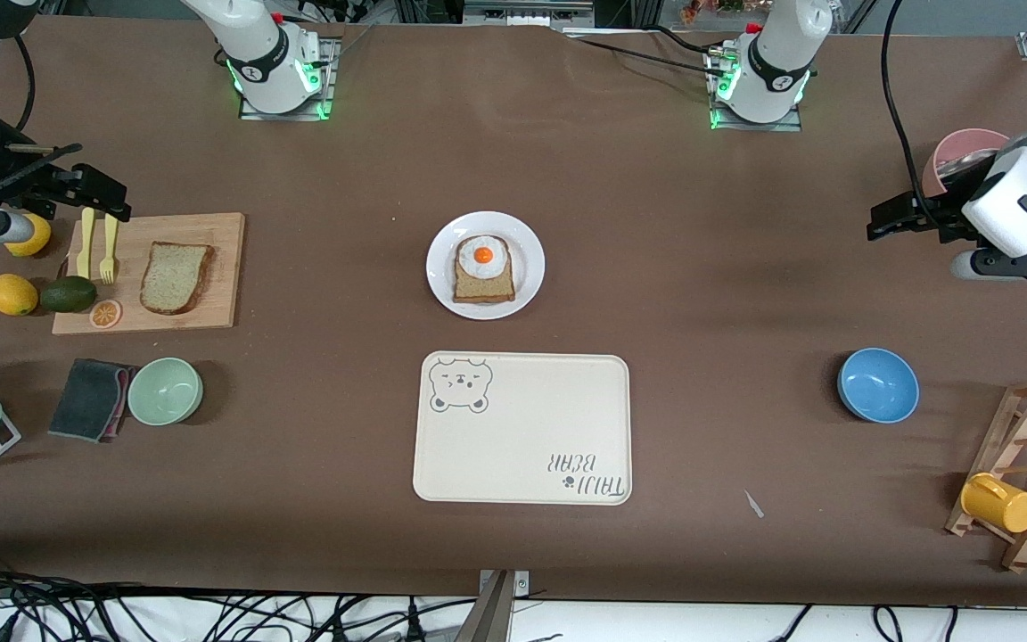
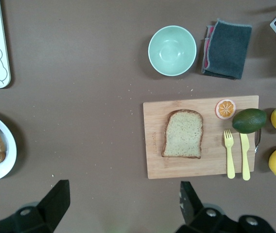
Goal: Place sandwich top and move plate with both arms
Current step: 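Move the right gripper toward the bread slice on the wooden board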
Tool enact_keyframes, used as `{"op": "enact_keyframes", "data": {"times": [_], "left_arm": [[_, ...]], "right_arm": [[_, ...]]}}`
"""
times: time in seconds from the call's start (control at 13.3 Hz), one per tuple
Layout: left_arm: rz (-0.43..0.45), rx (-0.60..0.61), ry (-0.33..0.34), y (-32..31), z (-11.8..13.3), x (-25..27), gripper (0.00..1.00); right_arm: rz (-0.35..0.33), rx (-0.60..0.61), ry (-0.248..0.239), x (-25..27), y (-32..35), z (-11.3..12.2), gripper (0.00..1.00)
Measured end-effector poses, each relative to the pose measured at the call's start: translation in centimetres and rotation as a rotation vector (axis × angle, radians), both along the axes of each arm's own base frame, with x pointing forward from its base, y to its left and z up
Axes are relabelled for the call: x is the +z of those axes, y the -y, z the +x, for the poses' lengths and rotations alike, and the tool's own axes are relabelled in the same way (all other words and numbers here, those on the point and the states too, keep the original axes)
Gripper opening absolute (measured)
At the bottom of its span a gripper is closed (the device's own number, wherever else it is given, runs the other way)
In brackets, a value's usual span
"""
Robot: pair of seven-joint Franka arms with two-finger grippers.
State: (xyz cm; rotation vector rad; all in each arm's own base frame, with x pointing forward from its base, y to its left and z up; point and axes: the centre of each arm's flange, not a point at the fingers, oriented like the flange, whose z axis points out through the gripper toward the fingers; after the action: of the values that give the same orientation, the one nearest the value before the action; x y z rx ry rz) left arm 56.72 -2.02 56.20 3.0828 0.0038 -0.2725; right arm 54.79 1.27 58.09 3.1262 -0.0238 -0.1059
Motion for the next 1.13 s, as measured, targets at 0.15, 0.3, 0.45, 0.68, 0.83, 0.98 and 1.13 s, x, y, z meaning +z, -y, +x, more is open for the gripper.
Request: {"op": "enact_keyframes", "data": {"times": [0.15,0.3,0.45,0.68,0.83,0.98,1.13], "left_arm": [[0.000,-0.006,-0.004,0.3,0.0,-0.2,1.00],[0.000,-0.014,-0.014,0.8,0.1,-0.7,1.00],[0.001,-0.015,-0.023,0.8,0.2,-1.2,1.00],[0.001,-0.018,-0.035,1.0,0.3,-1.8,1.00],[0.001,-0.026,-0.042,1.5,0.2,-2.2,1.00],[0.001,-0.028,-0.045,1.6,0.2,-2.3,1.00],[0.001,-0.027,-0.046,1.6,0.2,-2.3,1.00]], "right_arm": [[0.000,0.000,0.006,0.0,0.0,0.1,1.00],[0.000,0.000,0.008,0.0,0.0,0.1,1.00],[0.000,0.000,0.009,0.0,0.0,0.1,1.00],[0.000,0.000,0.009,0.0,0.0,0.1,1.00],[0.000,0.001,0.002,-0.3,-0.1,0.3,1.00],[0.000,0.004,-0.007,-0.8,-0.2,0.5,1.00],[-0.001,0.004,-0.017,-1.4,-0.3,0.7,1.00]]}}
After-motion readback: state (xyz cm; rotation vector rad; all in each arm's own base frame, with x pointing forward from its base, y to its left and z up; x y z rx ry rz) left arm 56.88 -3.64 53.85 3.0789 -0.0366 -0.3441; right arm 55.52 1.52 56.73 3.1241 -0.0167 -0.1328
